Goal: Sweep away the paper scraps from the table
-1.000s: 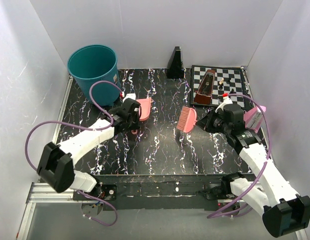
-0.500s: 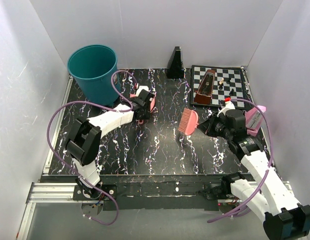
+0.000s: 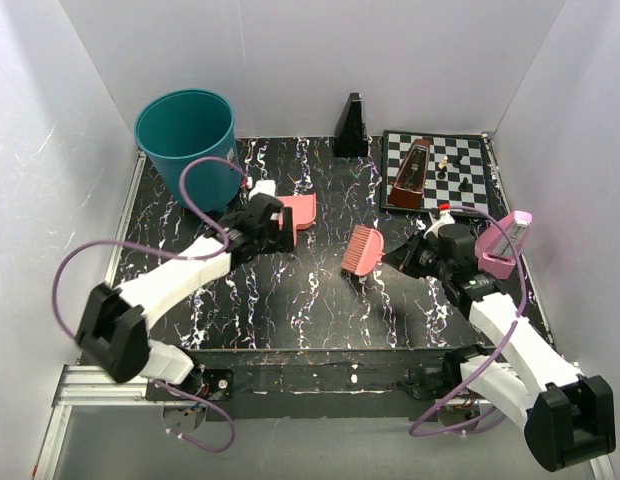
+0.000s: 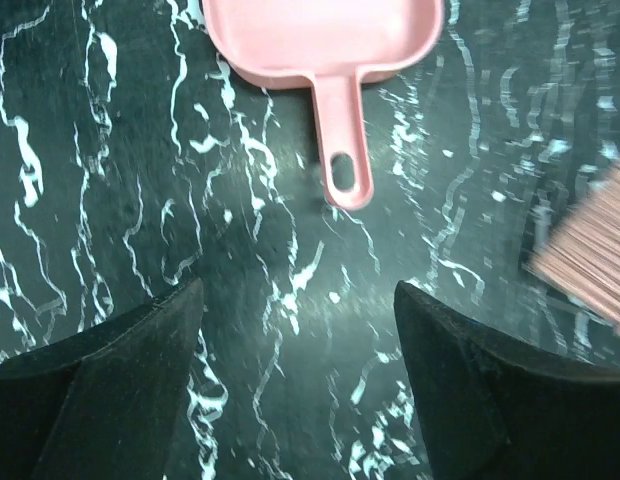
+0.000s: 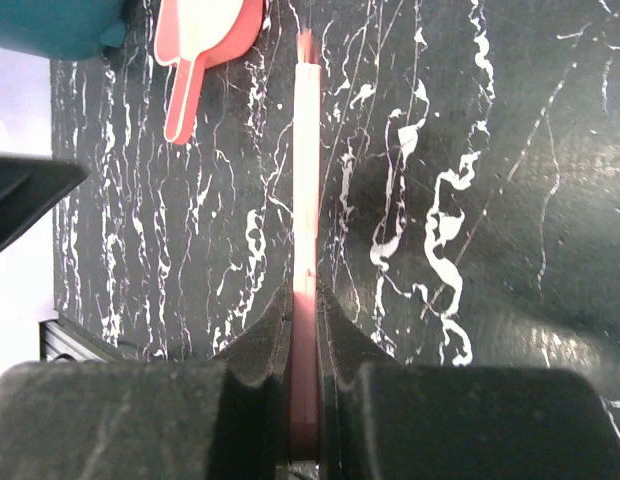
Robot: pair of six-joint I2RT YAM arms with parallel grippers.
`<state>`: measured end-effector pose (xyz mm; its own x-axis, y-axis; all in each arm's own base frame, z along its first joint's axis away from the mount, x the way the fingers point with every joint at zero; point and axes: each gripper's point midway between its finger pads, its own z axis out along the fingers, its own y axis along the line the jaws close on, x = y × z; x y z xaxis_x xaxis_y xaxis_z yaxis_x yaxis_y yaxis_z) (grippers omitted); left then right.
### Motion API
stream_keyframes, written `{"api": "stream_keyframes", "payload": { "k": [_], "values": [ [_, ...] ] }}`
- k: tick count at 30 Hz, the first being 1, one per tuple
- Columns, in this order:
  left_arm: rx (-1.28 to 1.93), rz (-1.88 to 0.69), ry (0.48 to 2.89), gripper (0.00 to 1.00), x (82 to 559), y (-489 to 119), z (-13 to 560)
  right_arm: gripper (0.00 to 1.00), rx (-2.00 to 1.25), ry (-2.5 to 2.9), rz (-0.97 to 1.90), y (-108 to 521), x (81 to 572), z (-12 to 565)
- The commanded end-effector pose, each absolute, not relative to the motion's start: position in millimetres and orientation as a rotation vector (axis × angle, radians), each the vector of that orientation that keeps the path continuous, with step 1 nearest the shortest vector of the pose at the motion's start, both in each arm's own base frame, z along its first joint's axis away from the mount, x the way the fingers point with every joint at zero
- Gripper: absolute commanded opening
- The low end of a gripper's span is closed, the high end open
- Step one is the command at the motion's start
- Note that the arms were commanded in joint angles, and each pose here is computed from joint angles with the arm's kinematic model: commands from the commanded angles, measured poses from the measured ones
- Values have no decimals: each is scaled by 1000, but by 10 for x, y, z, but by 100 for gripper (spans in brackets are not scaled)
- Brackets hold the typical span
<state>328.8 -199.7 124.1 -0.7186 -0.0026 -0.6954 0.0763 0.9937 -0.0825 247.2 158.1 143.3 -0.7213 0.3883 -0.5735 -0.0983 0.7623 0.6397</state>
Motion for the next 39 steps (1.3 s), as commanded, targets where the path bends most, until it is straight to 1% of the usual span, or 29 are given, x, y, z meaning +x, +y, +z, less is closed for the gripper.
{"api": "stream_keyframes", "payload": {
  "k": [1, 3, 7, 8, 9, 10, 11, 12, 14, 17, 22, 25, 28, 31, 35, 39],
  "values": [
    [18, -314, 2283, 79, 2919, -1985, 1577, 1, 266, 1981, 1036, 1772, 2819, 1802],
    [5, -344, 2282, 81, 2784, -1936, 1547, 1, 309, 1905, 1049, 1776, 2996, 1877],
    [-17, -371, 2273, 82, 2610, -1830, 1491, 1, 303, 1800, 1091, 1914, 3441, 2189],
    [-15, -371, 2265, 83, 2592, -1806, 1512, 5, 286, 1819, 1100, 1988, 3564, 2208],
    [-14, -360, 2265, 83, 2580, -1774, 1511, 28, 266, 1842, 1087, 2027, 3645, 2240],
    [-14, -352, 2261, 84, 2563, -1747, 1532, 58, 273, 1876, 1062, 2045, 3736, 2252],
    [-11, -344, 2260, 95, 2554, -1728, 1549, 69, 300, 1897, 1041, 2036, 3810, 2268],
    [-12, -336, 2256, 96, 2550, -1706, 1577, 75, 327, 1922, 1024, 2024, 3838, 2244],
    [-19, -324, 2248, 97, 2529, -1654, 1625, 81, 335, 1920, 971, 1944, 3839, 2252],
    [-32, -338, 2233, 98, 2498, -1632, 1665, 84, 344, 1929, 867, 1773, 3726, 2174],
    [-65, -368, 2198, 98, 2473, -1603, 1708, 86, 191, 1933, 741, 1580, 3395, 2141],
    [-108, -380, 2147, 98, 2461, -1540, 1773, 87, 86, 1911, 714, 1516, 3149, 2195],
    [-151, -410, 2066, 98, 2440, -1459, 1890, 88, 49, 1867, 677, 1398, 2913, 2251],
    [-192, -429, 1981, 98, 2400, -1344, 1996, 86, -3, 1822, 646, 1296, 2679, 2235],
    [-275, -406, 1948, 98, 2354, -1189, 1867, 84, -15, 1740, 569, 1102, 2473, 2122],
    [-270, -445, 1939, 98, 2323, -1218, 1721, 83, 32, 1643, 550, 967, 2348, 1988]
  ]
}}
